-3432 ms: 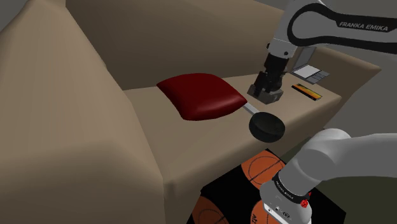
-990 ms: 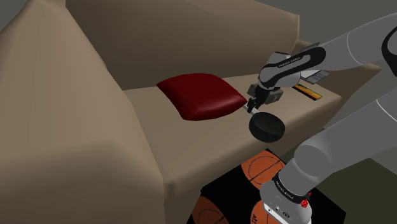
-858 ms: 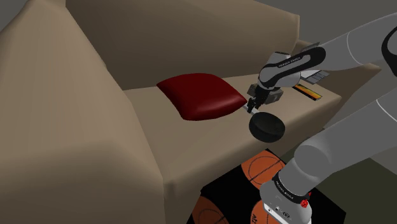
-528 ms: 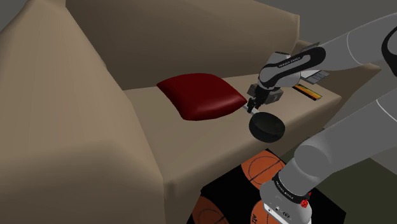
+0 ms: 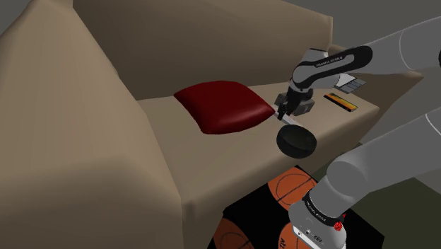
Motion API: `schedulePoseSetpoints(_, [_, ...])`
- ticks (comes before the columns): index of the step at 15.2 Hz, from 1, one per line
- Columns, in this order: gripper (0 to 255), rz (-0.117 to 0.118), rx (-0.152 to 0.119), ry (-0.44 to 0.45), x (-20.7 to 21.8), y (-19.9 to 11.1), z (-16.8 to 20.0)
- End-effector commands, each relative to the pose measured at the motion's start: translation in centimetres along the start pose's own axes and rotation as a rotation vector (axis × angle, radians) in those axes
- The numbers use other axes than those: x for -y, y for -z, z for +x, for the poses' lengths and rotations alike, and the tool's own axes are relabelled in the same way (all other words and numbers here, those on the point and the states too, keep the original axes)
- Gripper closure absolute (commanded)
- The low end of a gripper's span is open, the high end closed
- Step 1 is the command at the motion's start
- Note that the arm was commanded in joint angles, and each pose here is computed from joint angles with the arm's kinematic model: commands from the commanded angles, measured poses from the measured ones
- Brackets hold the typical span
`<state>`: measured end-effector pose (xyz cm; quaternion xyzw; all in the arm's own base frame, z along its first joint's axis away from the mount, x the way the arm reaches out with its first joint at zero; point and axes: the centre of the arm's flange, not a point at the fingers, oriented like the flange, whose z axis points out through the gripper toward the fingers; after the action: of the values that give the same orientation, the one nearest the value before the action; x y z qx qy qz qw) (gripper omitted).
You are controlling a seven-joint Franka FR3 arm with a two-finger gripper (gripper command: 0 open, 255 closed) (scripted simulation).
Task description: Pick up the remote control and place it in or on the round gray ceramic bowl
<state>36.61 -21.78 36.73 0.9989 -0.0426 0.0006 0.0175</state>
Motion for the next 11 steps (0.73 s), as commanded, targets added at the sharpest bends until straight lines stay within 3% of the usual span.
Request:
schedulePoseSetpoints(1, [255,0.000,0.000,0.000,0.0,1.1,0.0])
schedulePoseSetpoints(11, [255,0.000,0.000,0.000,-0.1,6.3,0.0])
